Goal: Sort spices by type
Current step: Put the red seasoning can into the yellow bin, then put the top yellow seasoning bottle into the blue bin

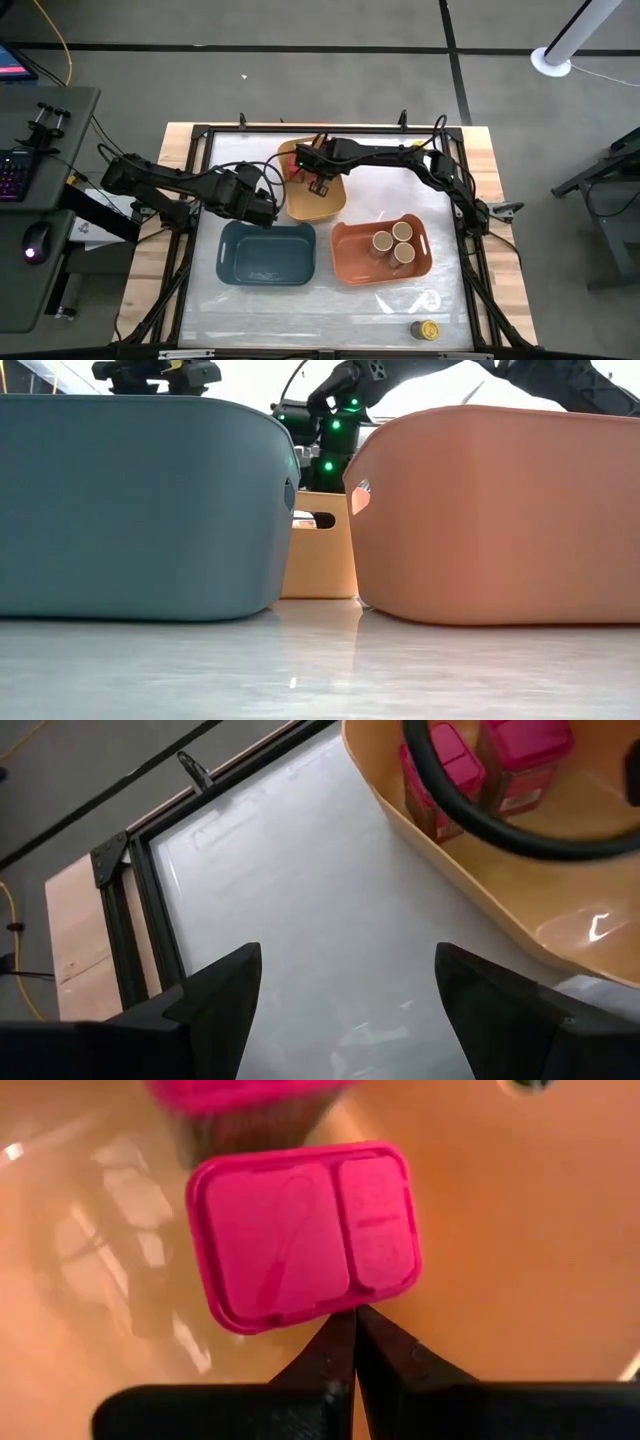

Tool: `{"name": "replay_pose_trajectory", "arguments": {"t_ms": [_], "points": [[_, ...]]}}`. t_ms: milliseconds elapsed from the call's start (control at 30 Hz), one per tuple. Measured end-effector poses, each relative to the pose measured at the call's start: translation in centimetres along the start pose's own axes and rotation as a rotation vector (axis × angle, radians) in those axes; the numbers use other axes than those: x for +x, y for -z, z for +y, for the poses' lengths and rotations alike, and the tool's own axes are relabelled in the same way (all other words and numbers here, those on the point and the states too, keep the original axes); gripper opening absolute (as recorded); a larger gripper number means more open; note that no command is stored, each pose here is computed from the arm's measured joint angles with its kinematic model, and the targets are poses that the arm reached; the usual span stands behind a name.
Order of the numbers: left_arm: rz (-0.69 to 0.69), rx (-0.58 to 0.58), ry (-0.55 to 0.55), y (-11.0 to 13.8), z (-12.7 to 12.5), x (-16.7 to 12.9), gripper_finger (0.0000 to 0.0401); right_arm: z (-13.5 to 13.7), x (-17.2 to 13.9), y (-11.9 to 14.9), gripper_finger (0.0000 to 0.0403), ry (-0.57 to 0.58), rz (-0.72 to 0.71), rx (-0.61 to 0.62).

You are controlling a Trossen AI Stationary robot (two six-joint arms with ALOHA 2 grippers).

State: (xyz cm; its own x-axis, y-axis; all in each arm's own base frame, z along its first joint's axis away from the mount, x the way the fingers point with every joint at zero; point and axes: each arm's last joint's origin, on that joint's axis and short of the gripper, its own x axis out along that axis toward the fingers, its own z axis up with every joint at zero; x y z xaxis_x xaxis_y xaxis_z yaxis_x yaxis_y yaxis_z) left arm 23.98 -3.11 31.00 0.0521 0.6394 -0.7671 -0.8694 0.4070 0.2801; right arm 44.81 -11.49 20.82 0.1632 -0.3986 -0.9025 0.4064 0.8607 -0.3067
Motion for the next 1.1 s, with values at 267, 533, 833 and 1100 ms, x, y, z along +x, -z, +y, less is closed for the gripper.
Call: {"name": "replay_pose_trajectory", "arguments": {"t_ms": [267,533,833,1100], "points": [[-0.018,0.056,0.043,0.7,-0.5,-0.7,0.0282,-0.4,0.1,-1.0,0.0000,-0.010,-0.090,0.036],[-0.089,0.181,0.140,2.2,-1.5,-2.3,0.0282,-0.4,0.1,-1.7,0.0000,-0.024,-0.159,-0.003],[-0.142,0.236,0.196,3.9,-1.8,-3.8,0.0282,-1.0,-0.4,-1.5,0.0000,0.053,-0.141,-0.104],[-0.142,0.223,0.199,4.1,-1.8,-3.9,0.0282,-5.5,-4.4,-1.1,0.0000,0.070,-0.176,-0.051]]}}
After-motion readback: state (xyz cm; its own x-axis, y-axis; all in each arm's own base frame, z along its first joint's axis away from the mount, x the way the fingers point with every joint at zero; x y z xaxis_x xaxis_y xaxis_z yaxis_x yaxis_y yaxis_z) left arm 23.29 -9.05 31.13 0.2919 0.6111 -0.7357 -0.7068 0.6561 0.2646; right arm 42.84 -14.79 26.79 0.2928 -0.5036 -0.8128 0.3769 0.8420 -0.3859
